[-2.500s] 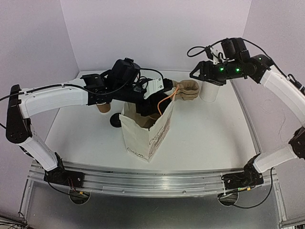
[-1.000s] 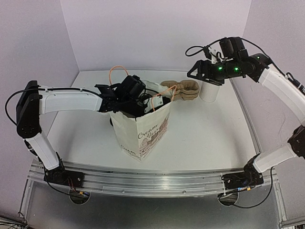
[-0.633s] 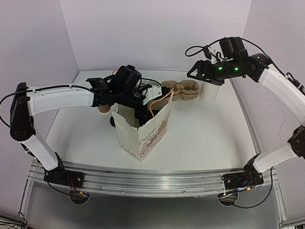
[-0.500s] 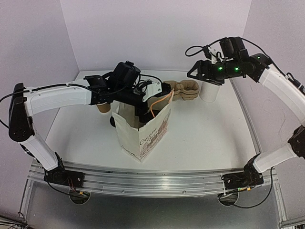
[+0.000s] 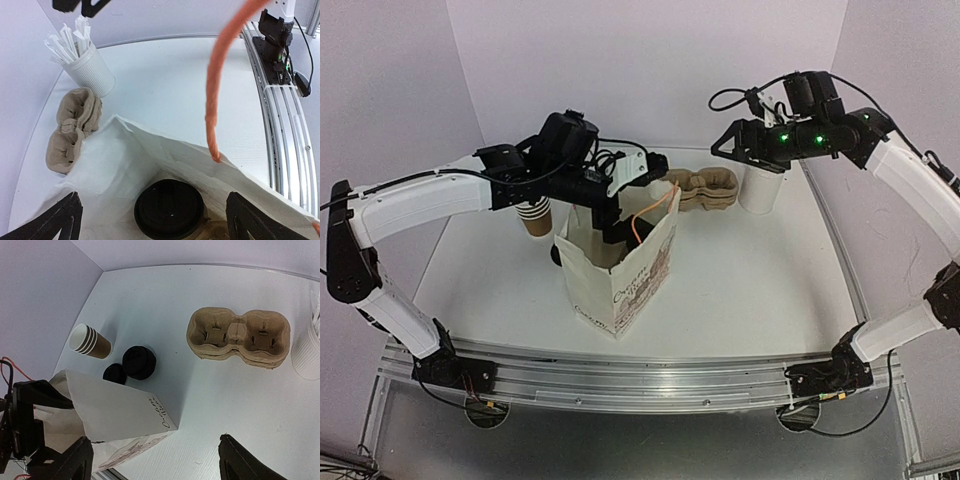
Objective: Pack the takeout coffee
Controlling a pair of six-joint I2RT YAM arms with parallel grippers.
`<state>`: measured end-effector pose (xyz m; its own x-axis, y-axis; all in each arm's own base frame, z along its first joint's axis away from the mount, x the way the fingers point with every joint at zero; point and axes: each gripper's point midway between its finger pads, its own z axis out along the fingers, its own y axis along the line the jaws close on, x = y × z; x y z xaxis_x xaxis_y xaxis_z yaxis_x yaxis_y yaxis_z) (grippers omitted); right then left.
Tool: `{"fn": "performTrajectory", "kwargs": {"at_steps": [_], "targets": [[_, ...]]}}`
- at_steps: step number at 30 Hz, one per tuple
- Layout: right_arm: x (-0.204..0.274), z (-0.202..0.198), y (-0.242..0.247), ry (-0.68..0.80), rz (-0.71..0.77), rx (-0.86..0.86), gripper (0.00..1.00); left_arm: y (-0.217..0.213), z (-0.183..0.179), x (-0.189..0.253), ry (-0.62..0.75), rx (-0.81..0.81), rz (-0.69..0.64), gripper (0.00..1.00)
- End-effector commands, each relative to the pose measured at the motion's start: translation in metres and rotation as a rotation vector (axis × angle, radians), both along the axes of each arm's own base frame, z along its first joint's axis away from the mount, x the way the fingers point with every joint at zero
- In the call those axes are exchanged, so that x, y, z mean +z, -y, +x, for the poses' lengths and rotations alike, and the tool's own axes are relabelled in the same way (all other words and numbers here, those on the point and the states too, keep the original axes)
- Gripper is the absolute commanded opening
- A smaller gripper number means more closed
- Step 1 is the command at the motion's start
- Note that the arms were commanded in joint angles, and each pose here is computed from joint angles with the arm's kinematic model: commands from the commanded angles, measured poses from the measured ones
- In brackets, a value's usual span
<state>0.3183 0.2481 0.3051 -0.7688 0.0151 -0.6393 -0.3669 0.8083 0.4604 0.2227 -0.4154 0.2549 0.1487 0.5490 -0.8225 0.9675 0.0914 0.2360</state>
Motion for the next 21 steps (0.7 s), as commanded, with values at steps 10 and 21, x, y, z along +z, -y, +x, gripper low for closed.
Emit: {"fn": "performTrajectory", "kwargs": {"at_steps": [10,21], "targets": [[0.015,0.014,-0.023,-0.018,0.066,0.031,0.82,-0.033,0.03,0.113,0.159,0.167,-0.218,1.0],[0.015,0.013,-0.044,-0.109,0.145,0.076,0.81,-0.123,0.095,0.163,0.199,0.478,-0.284,1.0]]}}
